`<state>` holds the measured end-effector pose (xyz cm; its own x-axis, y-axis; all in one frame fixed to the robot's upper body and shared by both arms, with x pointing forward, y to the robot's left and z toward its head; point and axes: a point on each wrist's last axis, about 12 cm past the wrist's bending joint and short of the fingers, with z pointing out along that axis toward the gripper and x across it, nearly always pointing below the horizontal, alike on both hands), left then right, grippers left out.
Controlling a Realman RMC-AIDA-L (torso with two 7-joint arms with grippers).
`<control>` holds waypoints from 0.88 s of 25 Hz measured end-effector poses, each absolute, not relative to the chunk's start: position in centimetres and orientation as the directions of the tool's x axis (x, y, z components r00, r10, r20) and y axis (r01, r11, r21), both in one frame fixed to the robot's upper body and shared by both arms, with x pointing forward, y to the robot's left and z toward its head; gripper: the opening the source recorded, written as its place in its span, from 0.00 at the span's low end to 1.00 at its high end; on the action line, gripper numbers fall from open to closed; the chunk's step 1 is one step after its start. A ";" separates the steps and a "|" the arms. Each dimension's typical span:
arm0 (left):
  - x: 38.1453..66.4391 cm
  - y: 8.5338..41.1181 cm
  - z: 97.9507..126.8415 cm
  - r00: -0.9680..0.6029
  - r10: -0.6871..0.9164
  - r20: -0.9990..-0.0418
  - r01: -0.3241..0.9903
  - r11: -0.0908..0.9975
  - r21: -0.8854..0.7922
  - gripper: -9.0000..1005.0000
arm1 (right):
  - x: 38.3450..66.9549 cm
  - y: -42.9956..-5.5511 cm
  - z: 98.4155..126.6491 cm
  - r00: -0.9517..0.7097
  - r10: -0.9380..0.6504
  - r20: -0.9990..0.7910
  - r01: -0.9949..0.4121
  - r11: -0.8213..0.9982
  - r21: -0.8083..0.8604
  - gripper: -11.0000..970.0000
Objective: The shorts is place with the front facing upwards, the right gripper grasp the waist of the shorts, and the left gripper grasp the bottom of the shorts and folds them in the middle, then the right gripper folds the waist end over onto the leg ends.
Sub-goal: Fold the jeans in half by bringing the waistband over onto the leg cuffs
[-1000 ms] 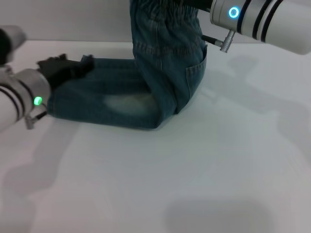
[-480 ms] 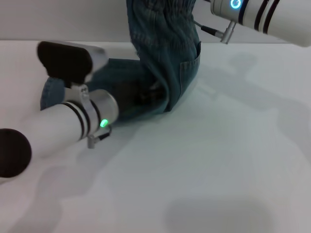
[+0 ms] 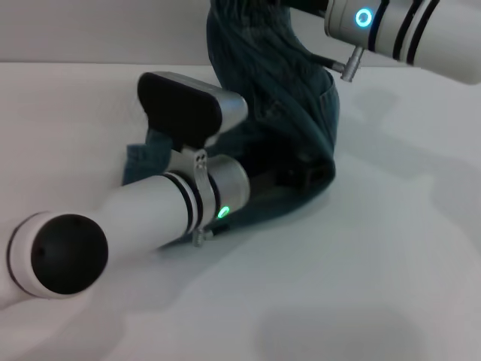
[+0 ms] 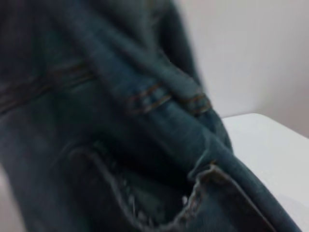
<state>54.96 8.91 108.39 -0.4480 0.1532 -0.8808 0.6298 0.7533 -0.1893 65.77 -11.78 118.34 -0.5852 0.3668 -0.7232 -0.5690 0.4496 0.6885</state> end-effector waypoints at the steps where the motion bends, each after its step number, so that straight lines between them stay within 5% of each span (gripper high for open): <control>1: 54.9 8.8 108.4 -0.447 0.156 -0.881 0.634 0.750 -0.189 0.73 | 65.6 -11.8 118.2 -0.590 0.366 -0.720 -0.569 0.445 0.692 0.02; 22: 55.9 16.2 107.8 -0.492 -0.016 -0.870 0.406 0.880 -0.245 0.73 | 63.8 -13.6 117.2 -0.596 0.399 -0.697 -0.553 0.425 0.716 0.02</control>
<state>55.89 16.19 107.77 -0.4920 -0.0155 -0.8705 0.4060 0.8804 -0.2452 63.84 -13.63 117.15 -0.5956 0.3992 -0.6971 -0.5534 0.4251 0.7163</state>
